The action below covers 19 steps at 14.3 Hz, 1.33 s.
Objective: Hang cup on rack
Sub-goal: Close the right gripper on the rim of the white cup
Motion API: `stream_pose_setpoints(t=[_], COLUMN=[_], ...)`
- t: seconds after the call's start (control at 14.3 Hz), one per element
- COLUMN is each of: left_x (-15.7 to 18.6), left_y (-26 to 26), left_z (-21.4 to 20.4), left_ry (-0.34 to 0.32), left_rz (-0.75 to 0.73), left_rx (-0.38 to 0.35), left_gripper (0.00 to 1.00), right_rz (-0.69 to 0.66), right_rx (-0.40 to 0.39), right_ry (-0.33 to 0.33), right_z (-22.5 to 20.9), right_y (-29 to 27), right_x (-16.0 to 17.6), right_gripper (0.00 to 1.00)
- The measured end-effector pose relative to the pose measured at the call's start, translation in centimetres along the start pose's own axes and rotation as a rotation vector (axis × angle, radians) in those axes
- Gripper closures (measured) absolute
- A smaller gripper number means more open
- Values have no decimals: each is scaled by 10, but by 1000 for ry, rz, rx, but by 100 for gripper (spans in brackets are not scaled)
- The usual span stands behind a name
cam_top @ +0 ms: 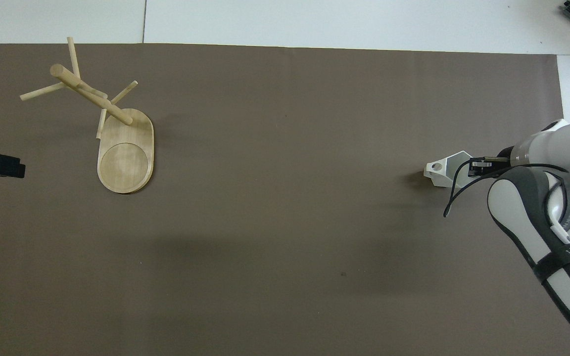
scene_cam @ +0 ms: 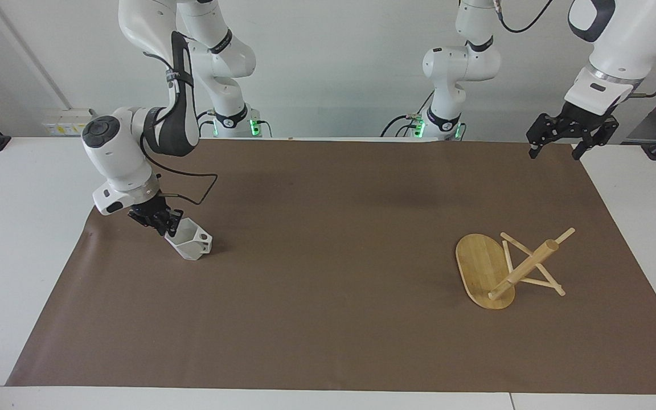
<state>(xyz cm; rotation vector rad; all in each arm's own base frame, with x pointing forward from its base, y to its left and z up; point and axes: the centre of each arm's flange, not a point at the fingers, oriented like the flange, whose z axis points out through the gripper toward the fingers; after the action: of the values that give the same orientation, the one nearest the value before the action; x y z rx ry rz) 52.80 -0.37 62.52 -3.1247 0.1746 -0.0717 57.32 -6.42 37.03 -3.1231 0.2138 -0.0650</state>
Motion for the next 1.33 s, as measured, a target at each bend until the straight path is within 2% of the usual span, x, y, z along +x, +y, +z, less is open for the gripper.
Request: stream_pose_setpoints(t=[0.63,0.91,1.33], left_x=[0,0,0], left_y=[0,0,0], left_z=[0,0,0], left_ry=[0,0,0], left_rz=[0,0,0], left_rx=[0,0,0], left_gripper=[0,0,0], right_rz=[-1,-3,-4], right_rx=[0,2,2], right_ry=[0,5,6], right_z=[0,-2,-4], right_y=[0,-2,-3], right_x=[0,1,2], right_gripper=[92,96,96])
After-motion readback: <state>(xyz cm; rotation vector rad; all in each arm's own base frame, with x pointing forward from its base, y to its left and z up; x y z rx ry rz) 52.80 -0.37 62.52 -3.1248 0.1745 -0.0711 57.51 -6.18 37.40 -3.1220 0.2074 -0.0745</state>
